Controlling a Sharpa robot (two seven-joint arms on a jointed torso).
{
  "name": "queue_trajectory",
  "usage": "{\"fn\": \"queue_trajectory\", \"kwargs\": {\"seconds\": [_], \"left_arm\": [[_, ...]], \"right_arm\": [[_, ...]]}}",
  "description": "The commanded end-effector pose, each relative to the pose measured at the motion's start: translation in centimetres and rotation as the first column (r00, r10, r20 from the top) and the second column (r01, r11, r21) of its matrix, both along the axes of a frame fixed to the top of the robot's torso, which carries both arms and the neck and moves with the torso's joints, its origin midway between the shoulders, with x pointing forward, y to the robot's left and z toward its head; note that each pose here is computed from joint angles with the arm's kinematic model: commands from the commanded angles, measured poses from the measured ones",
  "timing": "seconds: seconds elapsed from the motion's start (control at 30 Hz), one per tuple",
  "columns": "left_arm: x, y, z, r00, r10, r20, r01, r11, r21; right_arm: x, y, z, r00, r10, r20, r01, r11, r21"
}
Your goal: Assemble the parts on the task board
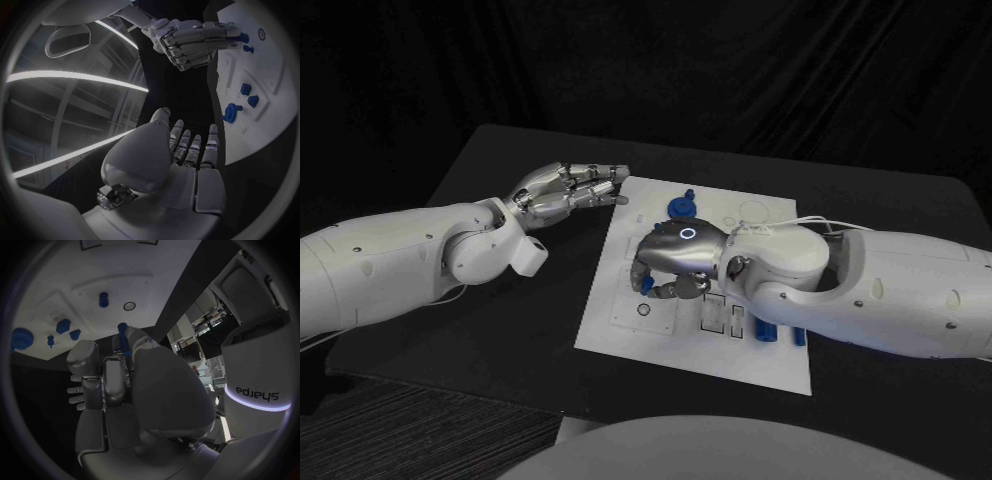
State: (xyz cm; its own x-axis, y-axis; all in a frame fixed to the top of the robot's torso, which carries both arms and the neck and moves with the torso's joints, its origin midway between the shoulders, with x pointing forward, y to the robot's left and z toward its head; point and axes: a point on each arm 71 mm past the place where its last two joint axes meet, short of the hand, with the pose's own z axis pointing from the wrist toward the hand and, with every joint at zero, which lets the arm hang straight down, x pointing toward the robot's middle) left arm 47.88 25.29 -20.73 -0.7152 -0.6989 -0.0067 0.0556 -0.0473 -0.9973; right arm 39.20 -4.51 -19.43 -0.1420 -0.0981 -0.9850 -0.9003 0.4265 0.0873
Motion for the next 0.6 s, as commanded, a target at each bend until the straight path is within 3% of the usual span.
{"fn": "queue_trajectory", "kwargs": {"seconds": [0.03,0.17,0.6], "left_arm": [[-0.01,-0.1,0.09,1.000,-0.003,0.005,0.003,1.000,-0.016],[0.00,-0.1,0.08,1.000,-0.004,0.004,0.004,1.000,-0.016],[0.14,-0.3,0.02,1.000,-0.011,0.001,0.011,1.000,-0.015]], "right_arm": [[-0.1,0.4,-0.7,0.999,0.015,0.036,-0.014,1.000,-0.023],[-0.4,0.9,-1.6,0.999,0.023,0.025,-0.022,0.999,-0.025],[-0.5,1.0,-2.5,1.000,0.017,0.010,-0.017,0.999,-0.031]]}}
